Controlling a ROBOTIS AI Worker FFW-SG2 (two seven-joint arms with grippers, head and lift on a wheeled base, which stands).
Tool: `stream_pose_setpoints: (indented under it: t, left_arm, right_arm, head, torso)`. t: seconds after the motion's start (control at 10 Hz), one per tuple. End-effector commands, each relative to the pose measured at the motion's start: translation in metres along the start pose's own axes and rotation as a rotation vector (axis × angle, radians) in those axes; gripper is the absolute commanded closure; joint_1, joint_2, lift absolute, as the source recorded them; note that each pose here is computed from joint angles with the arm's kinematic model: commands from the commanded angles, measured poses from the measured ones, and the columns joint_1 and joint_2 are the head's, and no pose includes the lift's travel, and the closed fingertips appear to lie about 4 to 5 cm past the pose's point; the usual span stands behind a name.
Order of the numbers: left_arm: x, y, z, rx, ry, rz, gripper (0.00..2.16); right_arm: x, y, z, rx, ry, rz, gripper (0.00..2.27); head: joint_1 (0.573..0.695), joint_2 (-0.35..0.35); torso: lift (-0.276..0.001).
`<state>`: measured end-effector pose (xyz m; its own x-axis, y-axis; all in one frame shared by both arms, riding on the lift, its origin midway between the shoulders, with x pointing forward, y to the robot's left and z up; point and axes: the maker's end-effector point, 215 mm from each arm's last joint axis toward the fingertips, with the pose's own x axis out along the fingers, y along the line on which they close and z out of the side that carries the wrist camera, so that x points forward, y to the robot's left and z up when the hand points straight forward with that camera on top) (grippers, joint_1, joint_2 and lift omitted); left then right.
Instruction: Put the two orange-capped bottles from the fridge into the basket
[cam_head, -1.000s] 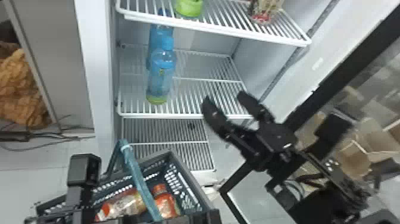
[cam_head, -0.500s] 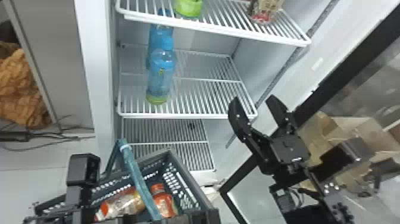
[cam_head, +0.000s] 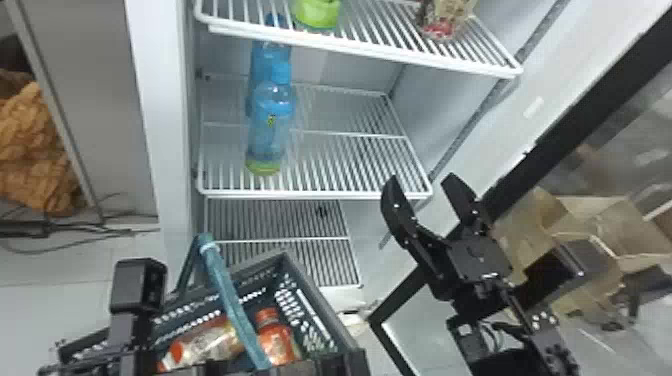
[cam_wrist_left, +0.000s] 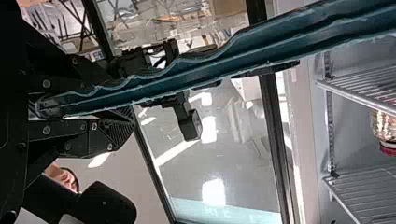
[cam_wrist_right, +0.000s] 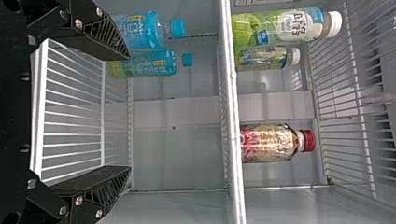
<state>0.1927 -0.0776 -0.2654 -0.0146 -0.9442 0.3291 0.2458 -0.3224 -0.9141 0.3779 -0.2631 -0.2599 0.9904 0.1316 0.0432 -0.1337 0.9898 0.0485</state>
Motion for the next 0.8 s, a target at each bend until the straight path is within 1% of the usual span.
stream_pose_setpoints:
  t: [0.0, 0.3, 0.4, 0.7]
  left_arm:
    - [-0.0003, 0.0003, -0.0006, -0.002, -0.001, 0.0, 1.17]
    - [-0.0004, 0.0002, -0.0013, -0.005, -0.002, -0.001, 1.17]
    - [-0.0004, 0.0002, -0.0013, -0.005, -0.002, -0.001, 1.17]
    - [0.0008, -0.0002, -0.0019, -0.004, 0.001, -0.003, 1.17]
  right_arm:
    - [0.0, -0.0009, 0.0001, 0.0, -0.001, -0.002, 0.25]
    - [-0.0014, -0.0042, -0.0029, 0.0, 0.006, -0.009, 0.25]
    - [-0.002, -0.0053, -0.0085, 0.01, 0.016, -0.01, 0.25]
    - [-0.002, -0.0053, -0.0086, 0.008, 0.016, -0.01, 0.25]
  head:
    - [0.695, -0.35]
    - [0.695, -0.35]
    - [0.695, -0.35]
    - [0.695, -0.35]
  torso:
    - [-0.235]
    - [-0.235]
    - [-0.235]
    - [-0.235]
